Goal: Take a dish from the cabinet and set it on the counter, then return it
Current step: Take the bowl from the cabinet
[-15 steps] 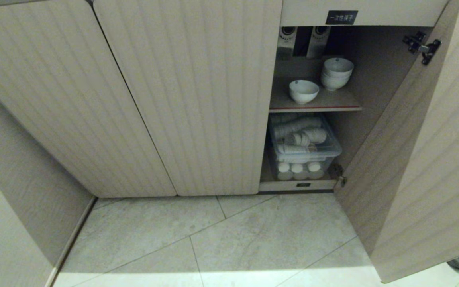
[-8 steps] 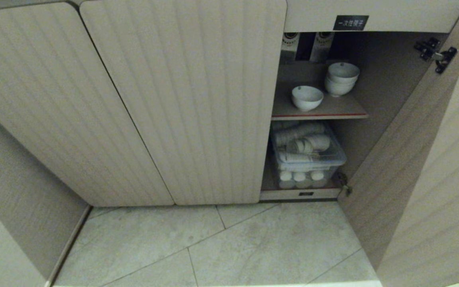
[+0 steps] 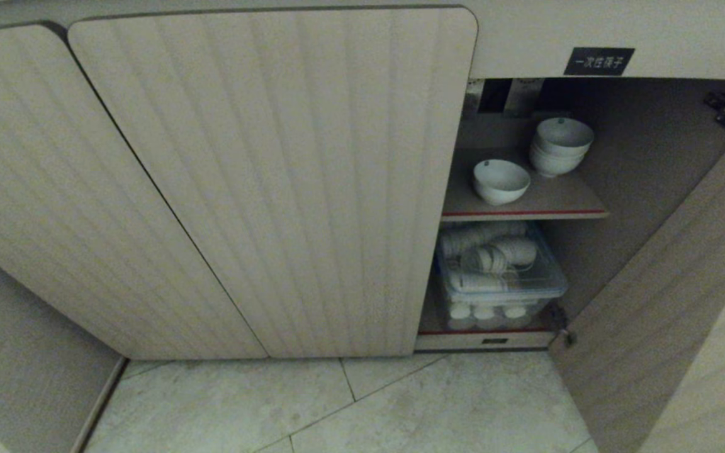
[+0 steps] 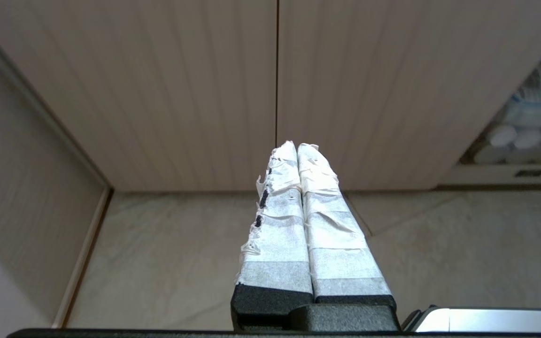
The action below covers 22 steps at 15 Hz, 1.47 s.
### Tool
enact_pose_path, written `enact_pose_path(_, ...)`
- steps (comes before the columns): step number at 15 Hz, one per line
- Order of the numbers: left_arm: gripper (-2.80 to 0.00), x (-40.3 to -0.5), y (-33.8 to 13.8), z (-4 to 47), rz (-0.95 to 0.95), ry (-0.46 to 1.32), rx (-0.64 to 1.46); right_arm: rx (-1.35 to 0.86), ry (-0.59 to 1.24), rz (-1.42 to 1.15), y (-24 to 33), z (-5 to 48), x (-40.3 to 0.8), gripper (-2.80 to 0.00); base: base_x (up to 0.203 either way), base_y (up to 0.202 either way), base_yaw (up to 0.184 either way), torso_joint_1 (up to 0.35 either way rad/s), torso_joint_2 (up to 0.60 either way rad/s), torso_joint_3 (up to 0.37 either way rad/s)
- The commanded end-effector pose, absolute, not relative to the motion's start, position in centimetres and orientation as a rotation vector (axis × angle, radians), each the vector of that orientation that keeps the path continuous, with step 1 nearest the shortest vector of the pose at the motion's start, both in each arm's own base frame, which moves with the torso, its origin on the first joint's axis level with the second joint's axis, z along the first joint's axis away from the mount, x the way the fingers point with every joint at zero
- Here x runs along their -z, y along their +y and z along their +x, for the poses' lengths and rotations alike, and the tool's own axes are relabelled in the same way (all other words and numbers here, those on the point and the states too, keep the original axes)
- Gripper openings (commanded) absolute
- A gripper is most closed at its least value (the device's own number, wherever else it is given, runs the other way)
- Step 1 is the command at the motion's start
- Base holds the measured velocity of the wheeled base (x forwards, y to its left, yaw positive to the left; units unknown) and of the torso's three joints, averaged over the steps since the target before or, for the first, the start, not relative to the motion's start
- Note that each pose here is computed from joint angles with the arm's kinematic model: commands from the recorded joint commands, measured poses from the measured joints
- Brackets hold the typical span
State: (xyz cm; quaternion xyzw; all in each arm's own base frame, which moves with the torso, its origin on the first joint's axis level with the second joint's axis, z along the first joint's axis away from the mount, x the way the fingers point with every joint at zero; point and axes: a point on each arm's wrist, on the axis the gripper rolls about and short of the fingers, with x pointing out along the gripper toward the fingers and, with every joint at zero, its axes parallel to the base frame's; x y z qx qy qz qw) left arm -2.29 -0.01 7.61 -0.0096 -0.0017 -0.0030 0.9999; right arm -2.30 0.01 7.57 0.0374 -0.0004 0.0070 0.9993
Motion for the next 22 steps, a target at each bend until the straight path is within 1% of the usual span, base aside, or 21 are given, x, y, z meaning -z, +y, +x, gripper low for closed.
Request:
enact_pose_path(1,-2.80,-7.61,-0.01,-2.29,-0.020,-0.003,0.005,-0.015,0.001,0.075,0.01,-2.29,-7.57,-2.80,0.200,0.000,0.006,0.001,0.00,0.002)
enact_pose_path(11,-2.80,-7.61,-0.01,-2.29,-0.018,-0.003,0.006,-0.015,0.001,0.075,0.01,-2.29,-7.57,-2.80,0.188,0.000,0.002,0.002,0.00,0.001)
enact_pose_path(22,-2.80,-7.61,-0.01,-2.29,-0.020,-0.003,0.008,-0.015,0.001,0.075,0.01,-2.29,-7.57,-2.80,0.000,0.000,0.000,0.000,0.00,0.000)
